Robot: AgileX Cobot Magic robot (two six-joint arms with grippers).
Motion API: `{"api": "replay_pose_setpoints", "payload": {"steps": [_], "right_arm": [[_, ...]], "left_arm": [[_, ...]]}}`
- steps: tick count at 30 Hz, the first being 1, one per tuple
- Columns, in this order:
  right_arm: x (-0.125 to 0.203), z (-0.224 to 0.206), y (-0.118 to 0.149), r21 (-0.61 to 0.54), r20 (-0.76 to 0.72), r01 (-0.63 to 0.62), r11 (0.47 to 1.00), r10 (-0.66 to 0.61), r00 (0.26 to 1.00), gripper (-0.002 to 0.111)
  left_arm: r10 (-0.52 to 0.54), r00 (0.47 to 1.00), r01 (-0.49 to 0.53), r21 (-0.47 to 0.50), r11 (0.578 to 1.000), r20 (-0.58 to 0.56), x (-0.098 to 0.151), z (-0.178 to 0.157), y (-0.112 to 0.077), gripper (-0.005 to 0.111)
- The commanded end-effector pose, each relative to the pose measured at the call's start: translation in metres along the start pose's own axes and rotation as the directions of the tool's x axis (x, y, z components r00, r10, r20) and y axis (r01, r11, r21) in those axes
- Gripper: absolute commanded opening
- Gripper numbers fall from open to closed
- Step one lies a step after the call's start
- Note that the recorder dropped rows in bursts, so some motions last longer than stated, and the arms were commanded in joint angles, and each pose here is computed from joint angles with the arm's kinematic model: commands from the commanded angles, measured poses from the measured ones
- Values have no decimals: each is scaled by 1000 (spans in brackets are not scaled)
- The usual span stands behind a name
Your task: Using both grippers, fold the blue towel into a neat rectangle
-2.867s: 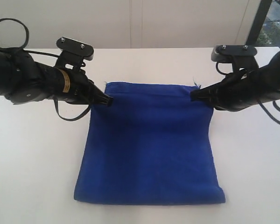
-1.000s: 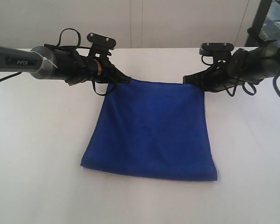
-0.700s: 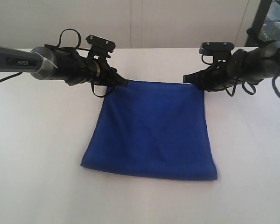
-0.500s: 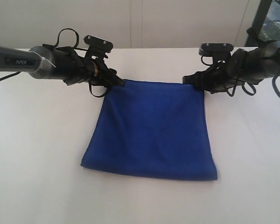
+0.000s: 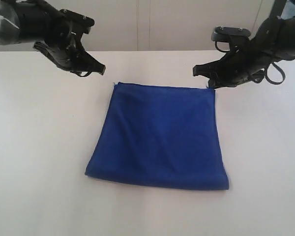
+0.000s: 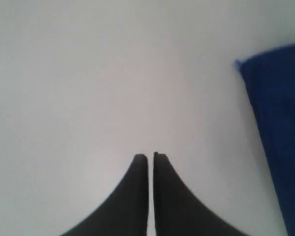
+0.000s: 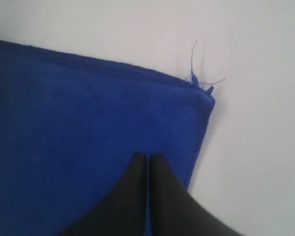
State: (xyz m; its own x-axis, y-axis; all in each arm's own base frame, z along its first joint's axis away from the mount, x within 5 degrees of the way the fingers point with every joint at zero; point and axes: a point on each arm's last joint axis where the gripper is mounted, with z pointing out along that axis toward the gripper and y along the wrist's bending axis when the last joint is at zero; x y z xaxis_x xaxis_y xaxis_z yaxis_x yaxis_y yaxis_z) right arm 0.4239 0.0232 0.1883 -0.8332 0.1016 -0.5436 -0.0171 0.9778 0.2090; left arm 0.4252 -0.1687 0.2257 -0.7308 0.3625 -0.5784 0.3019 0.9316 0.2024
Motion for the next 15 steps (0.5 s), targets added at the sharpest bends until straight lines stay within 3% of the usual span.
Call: {"api": "replay_pose_setpoints", "payload": {"steps": [1,4,9,15], "right_arm": [[8,-27,3,-19,-61,-33,999,32,998,0],[31,-49,6,-23,-107,-49,999,46,993,0],[64,-70,13,-31,-152,-39,999,34,988,0],[114,-86,48,-87,-191,55,995,-71,979,0]], "left_arm": [[33,984,-14,109,994,-173,17,-14,-6,0],[0,967,43,167,985,-255,41,-26,-12,0],[52,973,-3,213,977,-227,66,-54,-27,0],[174,982,-140,330,934,-76,99,-90,-84,0]]}}
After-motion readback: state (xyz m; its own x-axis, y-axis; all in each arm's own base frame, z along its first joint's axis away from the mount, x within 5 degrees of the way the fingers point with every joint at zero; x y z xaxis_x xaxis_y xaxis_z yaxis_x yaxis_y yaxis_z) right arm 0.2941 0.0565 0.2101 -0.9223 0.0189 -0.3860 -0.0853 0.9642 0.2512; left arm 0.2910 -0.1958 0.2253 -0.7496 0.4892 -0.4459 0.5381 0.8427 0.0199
